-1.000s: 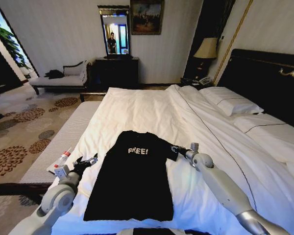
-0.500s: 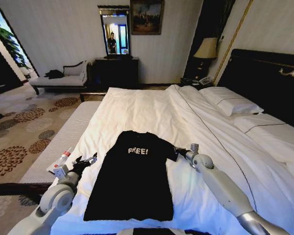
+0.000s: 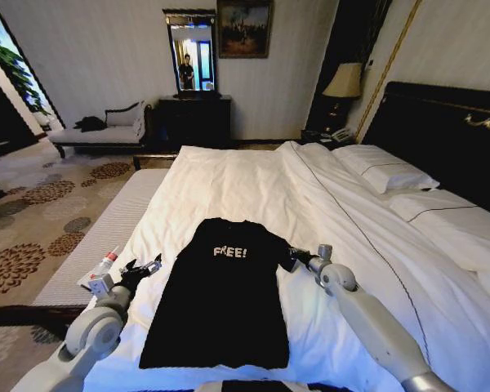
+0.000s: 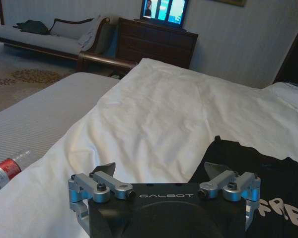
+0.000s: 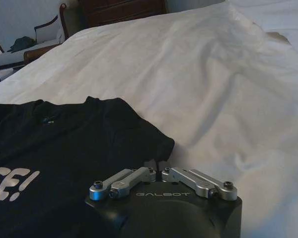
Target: Fold the clothes on the bed.
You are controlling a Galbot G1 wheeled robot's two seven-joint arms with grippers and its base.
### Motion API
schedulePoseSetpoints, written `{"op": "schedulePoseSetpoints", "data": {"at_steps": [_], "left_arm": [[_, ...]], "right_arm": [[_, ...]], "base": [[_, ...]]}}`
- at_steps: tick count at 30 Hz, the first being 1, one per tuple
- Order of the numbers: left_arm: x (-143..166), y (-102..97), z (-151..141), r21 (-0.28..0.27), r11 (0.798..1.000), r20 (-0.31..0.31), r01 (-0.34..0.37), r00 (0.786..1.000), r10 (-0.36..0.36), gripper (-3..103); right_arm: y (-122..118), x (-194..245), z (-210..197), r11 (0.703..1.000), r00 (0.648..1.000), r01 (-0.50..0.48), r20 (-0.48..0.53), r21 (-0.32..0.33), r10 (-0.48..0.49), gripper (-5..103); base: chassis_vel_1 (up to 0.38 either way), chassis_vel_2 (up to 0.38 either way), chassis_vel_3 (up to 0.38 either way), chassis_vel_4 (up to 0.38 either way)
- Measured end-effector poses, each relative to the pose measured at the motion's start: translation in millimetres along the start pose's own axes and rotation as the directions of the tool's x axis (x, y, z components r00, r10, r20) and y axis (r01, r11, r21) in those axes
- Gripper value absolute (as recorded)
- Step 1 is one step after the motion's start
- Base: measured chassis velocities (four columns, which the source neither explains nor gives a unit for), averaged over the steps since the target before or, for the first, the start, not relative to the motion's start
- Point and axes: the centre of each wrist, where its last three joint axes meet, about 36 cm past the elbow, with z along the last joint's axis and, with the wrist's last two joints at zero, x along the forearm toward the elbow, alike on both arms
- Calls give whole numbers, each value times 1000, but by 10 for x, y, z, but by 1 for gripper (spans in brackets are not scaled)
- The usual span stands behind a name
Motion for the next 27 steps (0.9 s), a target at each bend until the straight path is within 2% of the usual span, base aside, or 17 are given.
{"op": "schedulePoseSetpoints", "data": {"at_steps": [9, 16, 21, 24, 25, 27], "left_arm": [[22, 12, -27, -2, 1000, 5, 2, 1000, -2, 100], [30, -6, -18, -1, 1000, 5, -1, 1000, 1, 100], [55, 4, -33, -1, 1000, 10, -1, 1000, 1, 100], [72, 8, -34, 3, 1000, 12, -1, 1000, 0, 100], [72, 8, -34, 3, 1000, 12, -1, 1000, 0, 100], [88, 6, -38, 6, 1000, 15, -1, 1000, 1, 100]], "right_arm": [[31, 20, 4, 1000, 1000, 0, 9, 0, 0, 0], [103, -19, -105, 999, 999, 2, 37, 39, -4, 0], [295, -54, -258, 997, 998, 43, 49, 69, -46, 0], [539, -80, -380, 989, 992, 99, 62, 112, -106, 0], [539, -80, -380, 989, 992, 99, 62, 112, -106, 0], [744, -78, -444, 978, 985, 145, 68, 149, -157, 0]], "base": [[0, 0, 0, 0], [0, 0, 0, 0], [0, 0, 0, 0], [0, 0, 0, 0], [0, 0, 0, 0], [0, 0, 0, 0]]}}
